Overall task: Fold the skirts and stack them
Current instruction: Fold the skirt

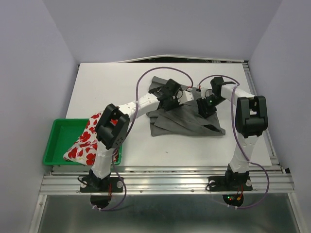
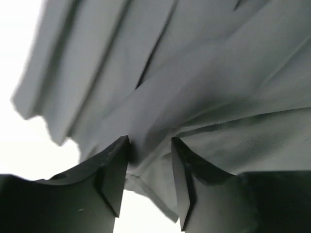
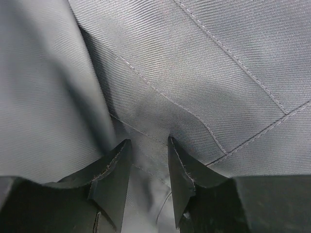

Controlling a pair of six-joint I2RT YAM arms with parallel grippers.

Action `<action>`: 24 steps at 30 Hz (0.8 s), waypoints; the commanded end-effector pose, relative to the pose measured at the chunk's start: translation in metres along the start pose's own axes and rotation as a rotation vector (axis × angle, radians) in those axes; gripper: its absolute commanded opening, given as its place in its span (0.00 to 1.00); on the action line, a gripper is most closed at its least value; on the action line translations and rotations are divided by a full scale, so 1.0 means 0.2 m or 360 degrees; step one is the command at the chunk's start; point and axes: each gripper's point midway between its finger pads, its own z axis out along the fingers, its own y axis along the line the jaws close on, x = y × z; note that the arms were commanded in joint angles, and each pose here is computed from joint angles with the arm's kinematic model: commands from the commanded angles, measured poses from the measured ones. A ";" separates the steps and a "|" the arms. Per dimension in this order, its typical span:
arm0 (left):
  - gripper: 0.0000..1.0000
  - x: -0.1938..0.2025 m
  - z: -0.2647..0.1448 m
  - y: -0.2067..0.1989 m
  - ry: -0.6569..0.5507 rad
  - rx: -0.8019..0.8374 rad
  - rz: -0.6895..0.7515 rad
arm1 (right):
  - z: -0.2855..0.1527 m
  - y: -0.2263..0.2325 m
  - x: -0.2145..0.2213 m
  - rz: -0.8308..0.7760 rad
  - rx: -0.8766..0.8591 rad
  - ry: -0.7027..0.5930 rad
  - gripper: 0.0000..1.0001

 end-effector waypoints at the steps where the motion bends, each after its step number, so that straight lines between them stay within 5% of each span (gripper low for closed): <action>1: 0.57 -0.05 -0.10 0.04 -0.0096 0.0018 -0.0038 | 0.10 -0.11 -0.02 -0.0047 0.0083 0.0014 0.42; 8: 0.59 0.04 -0.43 -0.10 -0.0214 0.0149 -0.0034 | 0.10 -0.12 -0.03 -0.0050 0.0093 0.0015 0.42; 15: 0.59 0.24 -0.37 -0.30 -0.0118 0.0330 0.0010 | 0.10 -0.13 -0.04 -0.0042 0.0106 0.0022 0.42; 24: 0.56 0.23 -0.23 -0.33 -0.0145 0.0373 0.0136 | 0.10 -0.13 -0.03 -0.0041 0.0106 0.0036 0.42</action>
